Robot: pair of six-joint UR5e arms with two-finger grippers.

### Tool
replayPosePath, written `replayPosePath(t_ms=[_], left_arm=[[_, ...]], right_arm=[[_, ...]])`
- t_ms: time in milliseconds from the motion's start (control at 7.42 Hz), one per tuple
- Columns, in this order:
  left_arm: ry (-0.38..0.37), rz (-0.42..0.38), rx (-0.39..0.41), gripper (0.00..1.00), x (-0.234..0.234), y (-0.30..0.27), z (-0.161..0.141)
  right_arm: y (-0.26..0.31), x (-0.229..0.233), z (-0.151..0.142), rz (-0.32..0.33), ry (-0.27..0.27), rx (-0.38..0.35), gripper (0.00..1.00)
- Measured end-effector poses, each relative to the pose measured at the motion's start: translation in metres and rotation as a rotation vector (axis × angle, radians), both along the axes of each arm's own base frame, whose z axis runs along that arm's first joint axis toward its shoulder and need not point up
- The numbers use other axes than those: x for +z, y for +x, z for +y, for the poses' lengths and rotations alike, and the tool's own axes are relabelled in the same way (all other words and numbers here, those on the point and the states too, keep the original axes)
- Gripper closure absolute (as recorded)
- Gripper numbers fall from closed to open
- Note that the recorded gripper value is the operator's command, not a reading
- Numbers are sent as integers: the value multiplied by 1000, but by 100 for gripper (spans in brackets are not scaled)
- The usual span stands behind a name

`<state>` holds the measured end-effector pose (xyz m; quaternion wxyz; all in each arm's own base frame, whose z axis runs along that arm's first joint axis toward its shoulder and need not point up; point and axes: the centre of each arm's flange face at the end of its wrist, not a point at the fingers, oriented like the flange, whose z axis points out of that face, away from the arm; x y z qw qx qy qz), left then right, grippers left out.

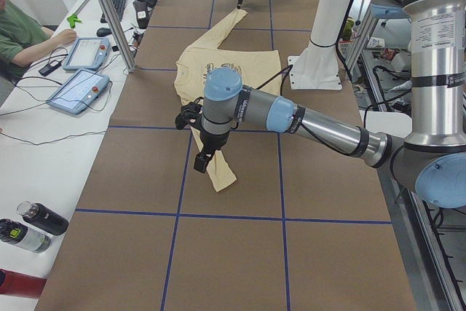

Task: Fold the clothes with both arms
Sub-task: 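Lower the right gripper onto the sleeve cuff nearest it and grasp, then lift the held sleeve and fold it across the shirt front with right gripper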

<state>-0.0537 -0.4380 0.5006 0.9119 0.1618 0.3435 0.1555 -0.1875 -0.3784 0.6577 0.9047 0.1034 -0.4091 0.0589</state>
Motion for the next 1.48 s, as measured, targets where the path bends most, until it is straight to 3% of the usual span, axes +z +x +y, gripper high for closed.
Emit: replayPosePath(t_ms=[135,674,944,1483], left_arm=[[0,0,0,0,0,0,0],[-2,0,0,0,1,0,1],[-3,0,0,0,2,0,1],[-5,0,0,0,2,0,1]], right_arm=[[0,1,1,2,-1,0,87],[-5,-4,-1,-6,0,4,83],[-6,-5,-2,-8,0,4,69],[-9,-6,-2,-5,6,4,79]])
